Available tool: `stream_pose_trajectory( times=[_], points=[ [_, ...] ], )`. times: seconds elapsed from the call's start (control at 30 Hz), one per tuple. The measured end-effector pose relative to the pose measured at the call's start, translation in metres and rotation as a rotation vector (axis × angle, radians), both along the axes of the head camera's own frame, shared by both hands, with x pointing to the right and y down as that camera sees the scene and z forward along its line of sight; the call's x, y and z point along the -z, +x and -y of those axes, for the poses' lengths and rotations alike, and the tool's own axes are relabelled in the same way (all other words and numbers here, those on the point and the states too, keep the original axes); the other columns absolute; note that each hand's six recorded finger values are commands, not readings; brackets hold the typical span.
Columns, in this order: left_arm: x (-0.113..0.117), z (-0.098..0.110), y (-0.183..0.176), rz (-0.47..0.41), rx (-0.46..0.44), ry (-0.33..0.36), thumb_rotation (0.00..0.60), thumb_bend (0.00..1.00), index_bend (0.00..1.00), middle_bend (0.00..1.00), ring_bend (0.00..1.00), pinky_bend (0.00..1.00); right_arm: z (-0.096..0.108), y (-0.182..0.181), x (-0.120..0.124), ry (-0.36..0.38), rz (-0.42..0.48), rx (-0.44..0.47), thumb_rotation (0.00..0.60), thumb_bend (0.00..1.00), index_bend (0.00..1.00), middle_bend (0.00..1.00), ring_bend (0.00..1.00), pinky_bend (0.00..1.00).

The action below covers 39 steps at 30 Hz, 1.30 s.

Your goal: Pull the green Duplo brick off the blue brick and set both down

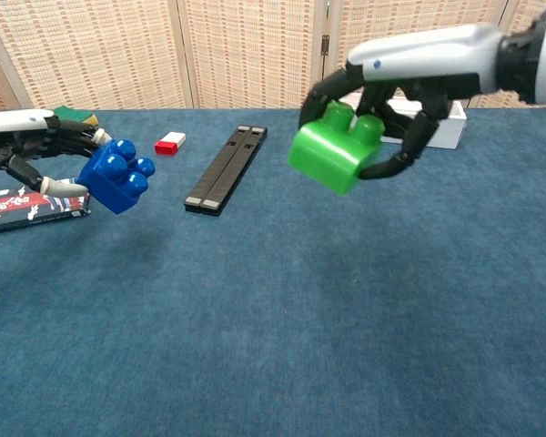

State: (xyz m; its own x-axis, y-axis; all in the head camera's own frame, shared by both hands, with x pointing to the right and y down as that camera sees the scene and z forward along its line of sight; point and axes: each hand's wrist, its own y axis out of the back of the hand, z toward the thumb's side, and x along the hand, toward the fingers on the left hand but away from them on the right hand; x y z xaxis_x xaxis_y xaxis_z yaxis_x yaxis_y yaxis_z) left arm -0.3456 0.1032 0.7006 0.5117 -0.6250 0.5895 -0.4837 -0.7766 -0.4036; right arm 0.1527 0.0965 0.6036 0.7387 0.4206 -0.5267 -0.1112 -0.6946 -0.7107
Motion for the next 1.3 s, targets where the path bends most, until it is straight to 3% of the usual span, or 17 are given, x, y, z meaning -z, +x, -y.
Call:
stream_pose_trajectory(
  times=[0.23, 0.47, 0.73, 0.8, 0.9, 0.97, 1.03, 1.13, 1.3],
  points=[
    [0.018, -0.007, -0.024, 0.201, -0.044, 0.131, 0.6, 0.34, 0.85, 0.41, 0.13, 0.11, -0.024, 0.034, -0.024, 0.025, -0.118, 0.045, 0.6, 0.36, 0.82, 0.69, 0.74, 0.73],
    [0.023, -0.024, -0.056, 0.408, -0.081, 0.231, 0.6, 0.34, 0.85, 0.41, 0.13, 0.1, -0.027, 0.073, -0.041, 0.04, -0.2, -0.015, 0.6, 0.36, 0.82, 0.69, 0.74, 0.73],
    [0.022, -0.031, -0.064, 0.523, -0.113, 0.313, 0.6, 0.34, 0.85, 0.41, 0.13, 0.08, -0.029, 0.096, -0.064, 0.028, -0.264, -0.044, 0.6, 0.36, 0.81, 0.65, 0.7, 0.72],
    [0.023, -0.031, -0.064, 0.525, -0.105, 0.322, 0.6, 0.34, 0.78, 0.4, 0.12, 0.07, -0.031, 0.098, -0.068, 0.02, -0.274, -0.044, 0.6, 0.36, 0.67, 0.54, 0.63, 0.66],
    [0.023, -0.031, -0.066, 0.523, -0.092, 0.316, 0.6, 0.32, 0.39, 0.3, 0.04, 0.01, -0.035, 0.101, -0.073, -0.015, -0.294, -0.039, 0.6, 0.36, 0.35, 0.3, 0.47, 0.49],
    [0.024, -0.032, -0.067, 0.512, -0.083, 0.298, 0.6, 0.31, 0.21, 0.24, 0.01, 0.0, -0.037, 0.104, -0.077, -0.042, -0.314, -0.035, 0.6, 0.36, 0.16, 0.15, 0.35, 0.4],
    [0.025, -0.032, -0.069, 0.509, -0.081, 0.285, 0.6, 0.28, 0.08, 0.18, 0.0, 0.0, -0.038, 0.106, -0.079, -0.065, -0.332, -0.036, 0.6, 0.36, 0.04, 0.06, 0.28, 0.35],
    [0.026, -0.032, -0.069, 0.517, -0.089, 0.281, 0.6, 0.24, 0.0, 0.14, 0.0, 0.0, -0.035, 0.108, -0.08, -0.083, -0.354, -0.054, 0.6, 0.36, 0.0, 0.0, 0.22, 0.32],
    [0.029, -0.032, -0.068, 0.532, -0.1, 0.282, 0.6, 0.21, 0.0, 0.09, 0.0, 0.0, -0.029, 0.108, -0.076, -0.075, -0.363, -0.075, 0.6, 0.36, 0.0, 0.0, 0.19, 0.31]
  ],
)
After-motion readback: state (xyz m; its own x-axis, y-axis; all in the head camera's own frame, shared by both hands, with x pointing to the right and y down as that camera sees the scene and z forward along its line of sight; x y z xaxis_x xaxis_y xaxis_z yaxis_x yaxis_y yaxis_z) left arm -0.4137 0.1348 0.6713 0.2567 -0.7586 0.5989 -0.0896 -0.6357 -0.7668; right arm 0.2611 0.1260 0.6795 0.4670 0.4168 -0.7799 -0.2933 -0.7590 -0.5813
